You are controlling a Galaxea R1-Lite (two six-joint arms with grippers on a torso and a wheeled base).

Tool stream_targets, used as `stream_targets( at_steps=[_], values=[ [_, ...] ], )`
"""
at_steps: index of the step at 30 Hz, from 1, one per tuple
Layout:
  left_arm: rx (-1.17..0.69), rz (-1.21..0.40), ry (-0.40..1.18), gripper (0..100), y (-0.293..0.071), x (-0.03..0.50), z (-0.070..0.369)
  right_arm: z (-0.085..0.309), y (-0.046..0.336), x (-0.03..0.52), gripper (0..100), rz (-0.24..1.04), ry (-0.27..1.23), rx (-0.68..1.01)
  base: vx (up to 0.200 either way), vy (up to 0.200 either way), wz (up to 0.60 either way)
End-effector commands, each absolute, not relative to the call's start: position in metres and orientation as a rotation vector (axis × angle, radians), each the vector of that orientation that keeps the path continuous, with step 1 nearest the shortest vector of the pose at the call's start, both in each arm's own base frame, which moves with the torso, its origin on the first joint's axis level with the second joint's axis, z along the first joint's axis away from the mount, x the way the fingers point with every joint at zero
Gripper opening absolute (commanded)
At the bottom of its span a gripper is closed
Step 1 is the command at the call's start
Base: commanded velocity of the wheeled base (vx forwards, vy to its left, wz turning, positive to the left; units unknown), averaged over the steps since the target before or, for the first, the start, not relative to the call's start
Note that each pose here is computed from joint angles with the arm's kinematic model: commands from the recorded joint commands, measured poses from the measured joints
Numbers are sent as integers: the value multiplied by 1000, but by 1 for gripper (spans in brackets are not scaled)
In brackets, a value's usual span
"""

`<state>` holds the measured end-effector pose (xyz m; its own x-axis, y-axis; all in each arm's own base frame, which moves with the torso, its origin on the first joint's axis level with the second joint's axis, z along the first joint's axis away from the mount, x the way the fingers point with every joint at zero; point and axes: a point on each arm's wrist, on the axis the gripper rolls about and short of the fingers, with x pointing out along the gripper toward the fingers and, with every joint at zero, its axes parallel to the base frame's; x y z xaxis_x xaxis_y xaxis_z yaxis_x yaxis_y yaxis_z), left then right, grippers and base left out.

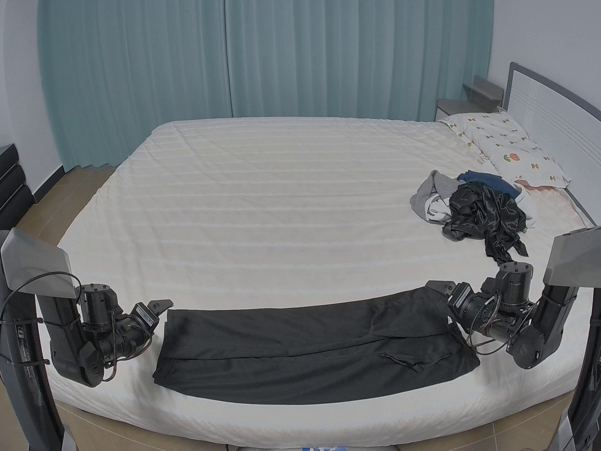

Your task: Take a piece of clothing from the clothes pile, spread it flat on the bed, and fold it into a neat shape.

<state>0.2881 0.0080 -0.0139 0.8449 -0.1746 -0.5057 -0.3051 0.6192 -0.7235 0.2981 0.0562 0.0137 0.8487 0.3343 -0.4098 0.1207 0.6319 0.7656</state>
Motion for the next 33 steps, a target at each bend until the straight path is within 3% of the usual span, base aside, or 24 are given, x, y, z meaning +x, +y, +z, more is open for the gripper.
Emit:
stream_targets(
  at_steps=[1, 18, 33],
  values=[
    [-915, 76, 601, 100, 4, 284, -15, 10, 61, 273, 100, 87, 651, 968, 0, 0, 0],
    [-913, 78, 624, 100, 1, 285, -22, -10, 72, 261, 100, 37, 756, 970, 0, 0, 0],
    [-912, 79, 626, 100, 1, 286, -24, -25, 77, 279, 100, -11, 715, 952, 0, 0, 0]
  ],
)
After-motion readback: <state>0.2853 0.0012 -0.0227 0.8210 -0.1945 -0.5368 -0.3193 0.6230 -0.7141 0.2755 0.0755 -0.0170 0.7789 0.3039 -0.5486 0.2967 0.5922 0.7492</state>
